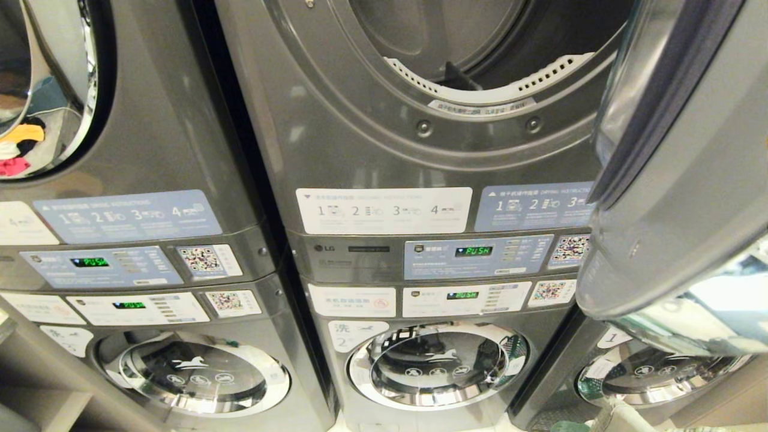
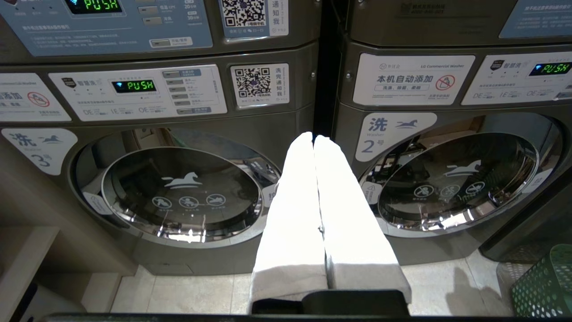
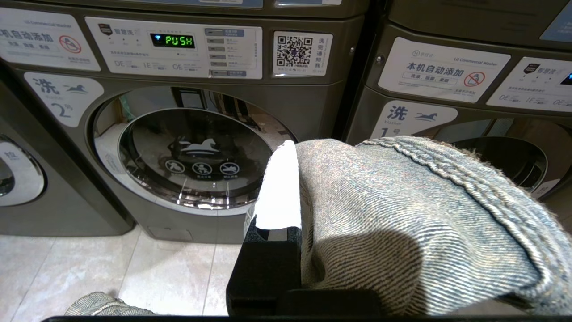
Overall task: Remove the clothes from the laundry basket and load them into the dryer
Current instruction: Open the dryer
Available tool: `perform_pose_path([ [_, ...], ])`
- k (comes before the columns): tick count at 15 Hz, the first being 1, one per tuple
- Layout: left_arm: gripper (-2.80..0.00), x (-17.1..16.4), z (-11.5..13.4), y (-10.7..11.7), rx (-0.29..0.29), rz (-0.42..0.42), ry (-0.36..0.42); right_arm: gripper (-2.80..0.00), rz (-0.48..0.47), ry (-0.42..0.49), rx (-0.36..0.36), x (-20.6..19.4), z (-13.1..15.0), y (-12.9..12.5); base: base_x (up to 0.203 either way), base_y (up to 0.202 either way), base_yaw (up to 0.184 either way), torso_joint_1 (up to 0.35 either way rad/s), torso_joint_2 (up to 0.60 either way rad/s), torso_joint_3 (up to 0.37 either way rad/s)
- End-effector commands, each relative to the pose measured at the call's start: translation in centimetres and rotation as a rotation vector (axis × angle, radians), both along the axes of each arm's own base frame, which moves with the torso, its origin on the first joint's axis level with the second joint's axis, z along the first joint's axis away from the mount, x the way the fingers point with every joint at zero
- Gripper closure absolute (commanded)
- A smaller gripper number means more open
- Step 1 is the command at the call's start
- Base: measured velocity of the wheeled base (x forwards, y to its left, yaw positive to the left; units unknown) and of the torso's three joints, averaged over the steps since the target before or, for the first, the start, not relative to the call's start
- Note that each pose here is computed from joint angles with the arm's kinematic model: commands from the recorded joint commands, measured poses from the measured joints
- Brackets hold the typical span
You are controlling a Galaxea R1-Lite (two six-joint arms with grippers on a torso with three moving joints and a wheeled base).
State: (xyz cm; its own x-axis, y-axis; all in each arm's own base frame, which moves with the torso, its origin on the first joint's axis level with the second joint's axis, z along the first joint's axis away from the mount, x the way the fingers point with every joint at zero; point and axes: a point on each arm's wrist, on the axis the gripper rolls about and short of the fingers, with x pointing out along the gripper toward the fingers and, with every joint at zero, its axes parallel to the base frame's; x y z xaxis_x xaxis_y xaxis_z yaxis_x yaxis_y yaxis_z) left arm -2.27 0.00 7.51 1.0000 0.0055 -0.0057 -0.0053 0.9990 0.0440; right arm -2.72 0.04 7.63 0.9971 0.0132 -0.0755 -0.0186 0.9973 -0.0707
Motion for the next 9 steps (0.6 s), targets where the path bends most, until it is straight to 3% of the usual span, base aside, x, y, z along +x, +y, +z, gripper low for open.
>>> perform_pose_path([
  [1,0.0,0.01,-0.05,0.0,0.0,0.001,0.002,0.0,0.0,0.0,0.002,0.01,0.02,0.0,-0.07,0.0,0.005,0.007,0.01,0.002],
  [5,0.0,0.01,-0.05,0.0,-0.003,0.001,0.002,0.0,0.0,0.0,0.002,0.01,0.02,0.0,-0.176,0.0,0.002,-0.005,0.01,0.002],
  [9,0.0,0.01,-0.05,0.0,-0.006,0.001,0.002,0.0,0.0,0.001,0.008,0.02,-0.02,0.0,-0.019,0.0,-0.001,0.006,0.0,-0.001],
])
